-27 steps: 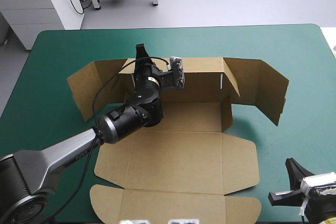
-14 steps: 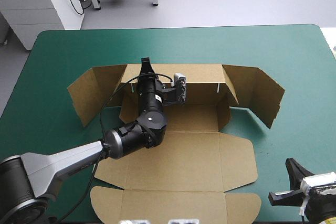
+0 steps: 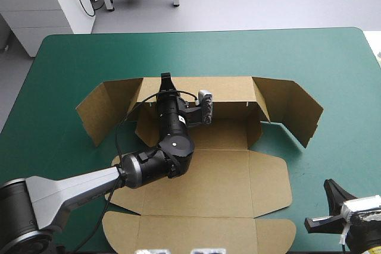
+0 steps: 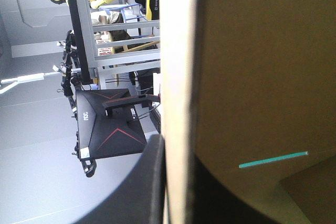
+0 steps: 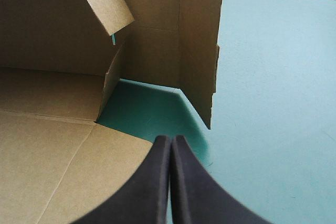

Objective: Fold the box

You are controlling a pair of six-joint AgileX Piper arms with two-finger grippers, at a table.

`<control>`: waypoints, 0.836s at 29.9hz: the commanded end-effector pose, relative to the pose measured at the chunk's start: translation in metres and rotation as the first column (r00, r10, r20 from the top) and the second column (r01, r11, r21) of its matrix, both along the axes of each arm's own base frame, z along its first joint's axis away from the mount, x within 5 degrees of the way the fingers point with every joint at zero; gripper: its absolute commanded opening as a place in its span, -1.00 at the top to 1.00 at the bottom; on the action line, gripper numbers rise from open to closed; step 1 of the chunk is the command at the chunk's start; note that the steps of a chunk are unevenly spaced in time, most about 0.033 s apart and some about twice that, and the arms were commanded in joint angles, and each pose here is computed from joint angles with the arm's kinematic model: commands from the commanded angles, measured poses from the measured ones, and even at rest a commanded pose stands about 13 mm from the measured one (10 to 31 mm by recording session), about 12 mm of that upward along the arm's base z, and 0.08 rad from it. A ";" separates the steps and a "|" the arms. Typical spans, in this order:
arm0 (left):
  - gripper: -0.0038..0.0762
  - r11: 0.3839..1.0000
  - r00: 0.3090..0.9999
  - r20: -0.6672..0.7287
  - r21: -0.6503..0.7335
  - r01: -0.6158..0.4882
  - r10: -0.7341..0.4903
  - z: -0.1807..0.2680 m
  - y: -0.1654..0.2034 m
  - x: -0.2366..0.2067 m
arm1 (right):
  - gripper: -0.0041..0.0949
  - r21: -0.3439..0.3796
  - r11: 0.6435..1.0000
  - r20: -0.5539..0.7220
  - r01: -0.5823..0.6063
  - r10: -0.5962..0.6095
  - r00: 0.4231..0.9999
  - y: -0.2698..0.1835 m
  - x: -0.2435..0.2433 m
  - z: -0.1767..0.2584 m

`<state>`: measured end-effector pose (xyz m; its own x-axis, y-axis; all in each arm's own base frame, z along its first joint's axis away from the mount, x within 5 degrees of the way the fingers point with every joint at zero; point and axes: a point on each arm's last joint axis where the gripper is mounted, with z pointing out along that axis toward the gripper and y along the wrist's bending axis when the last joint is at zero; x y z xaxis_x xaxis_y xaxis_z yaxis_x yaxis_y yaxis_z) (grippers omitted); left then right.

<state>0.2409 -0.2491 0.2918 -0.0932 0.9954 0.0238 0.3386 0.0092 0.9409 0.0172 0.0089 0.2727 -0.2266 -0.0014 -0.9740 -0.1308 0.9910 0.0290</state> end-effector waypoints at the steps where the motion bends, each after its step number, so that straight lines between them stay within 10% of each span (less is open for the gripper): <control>1: 0.92 0.994 0.998 -0.009 -0.084 -0.063 0.062 0.018 0.009 -0.007 | 0.96 0.015 1.000 0.112 0.001 -0.002 0.994 0.000 -0.005 0.013; 17: 0.92 0.993 0.998 -0.010 -0.098 0.067 -0.069 0.013 -0.001 -0.007 | 0.96 0.123 0.992 -0.192 -0.003 0.027 0.981 0.006 0.028 0.014; 25: 0.92 0.995 0.996 0.011 -0.036 0.090 -0.090 0.006 0.001 -0.008 | 0.95 0.097 0.995 -0.309 -0.024 0.053 0.950 0.010 0.064 0.082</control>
